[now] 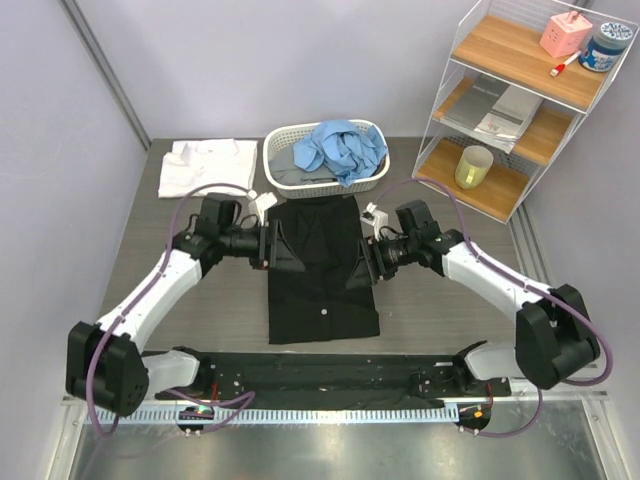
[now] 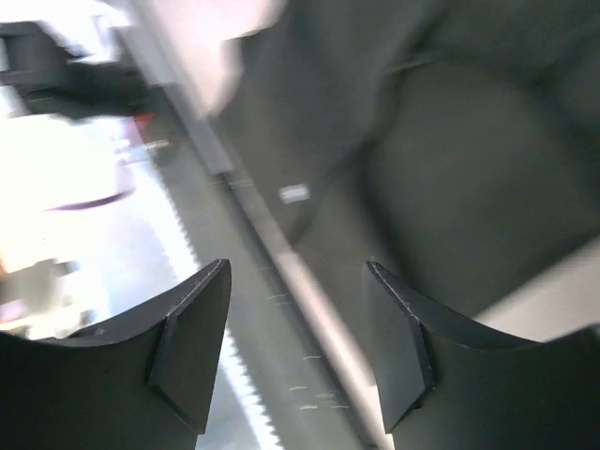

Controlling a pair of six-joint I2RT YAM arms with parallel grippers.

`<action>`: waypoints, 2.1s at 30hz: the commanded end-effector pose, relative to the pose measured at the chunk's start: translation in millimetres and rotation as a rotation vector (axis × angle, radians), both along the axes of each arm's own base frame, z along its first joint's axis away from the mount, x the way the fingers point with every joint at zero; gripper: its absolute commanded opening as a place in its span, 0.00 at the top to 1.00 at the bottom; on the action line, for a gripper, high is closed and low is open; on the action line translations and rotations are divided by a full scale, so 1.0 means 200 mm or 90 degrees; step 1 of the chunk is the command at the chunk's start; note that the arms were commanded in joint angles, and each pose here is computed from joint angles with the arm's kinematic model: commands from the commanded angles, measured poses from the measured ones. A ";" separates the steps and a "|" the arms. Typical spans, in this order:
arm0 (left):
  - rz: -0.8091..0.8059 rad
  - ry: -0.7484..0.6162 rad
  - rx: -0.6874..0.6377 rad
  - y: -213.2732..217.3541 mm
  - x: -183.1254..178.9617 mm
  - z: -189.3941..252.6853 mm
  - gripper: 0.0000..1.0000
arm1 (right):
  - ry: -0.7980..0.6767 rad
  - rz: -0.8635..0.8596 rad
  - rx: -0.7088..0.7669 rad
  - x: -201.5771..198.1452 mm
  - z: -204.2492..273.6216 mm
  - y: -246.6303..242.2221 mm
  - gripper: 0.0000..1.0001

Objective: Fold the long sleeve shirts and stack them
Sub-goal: Fold the shirt

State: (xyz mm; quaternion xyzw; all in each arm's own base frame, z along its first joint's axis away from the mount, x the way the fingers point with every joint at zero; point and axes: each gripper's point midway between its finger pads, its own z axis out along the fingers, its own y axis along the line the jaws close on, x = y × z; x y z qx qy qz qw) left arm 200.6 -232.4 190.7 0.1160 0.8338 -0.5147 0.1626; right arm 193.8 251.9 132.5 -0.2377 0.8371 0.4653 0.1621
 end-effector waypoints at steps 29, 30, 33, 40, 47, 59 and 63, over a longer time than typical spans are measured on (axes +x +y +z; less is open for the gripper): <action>-0.253 -0.126 0.370 0.27 0.40 -0.75 0.31 | -0.047 0.017 -0.197 0.43 -0.37 -0.07 0.77; -0.253 -0.127 0.371 0.27 0.40 -0.75 0.33 | -0.050 0.017 -0.194 0.43 -0.37 -0.06 0.82; -0.254 -0.129 0.377 0.28 0.40 -0.75 0.41 | -0.074 0.006 -0.191 0.47 -0.31 -0.06 0.98; -0.219 -0.144 0.396 0.30 0.48 -0.75 0.78 | -0.142 -0.031 -0.196 0.59 -0.22 -0.09 0.99; -0.179 -0.189 0.410 0.33 0.58 -0.68 0.98 | -0.135 -0.059 -0.231 0.59 -0.37 -0.15 0.99; -0.162 -0.219 0.385 0.31 0.59 -0.65 0.88 | -0.146 -0.113 -0.204 0.67 -0.33 -0.19 0.99; -0.131 -0.213 0.338 0.32 0.57 -0.55 0.56 | -0.119 -0.099 -0.216 0.63 -0.33 -0.21 0.68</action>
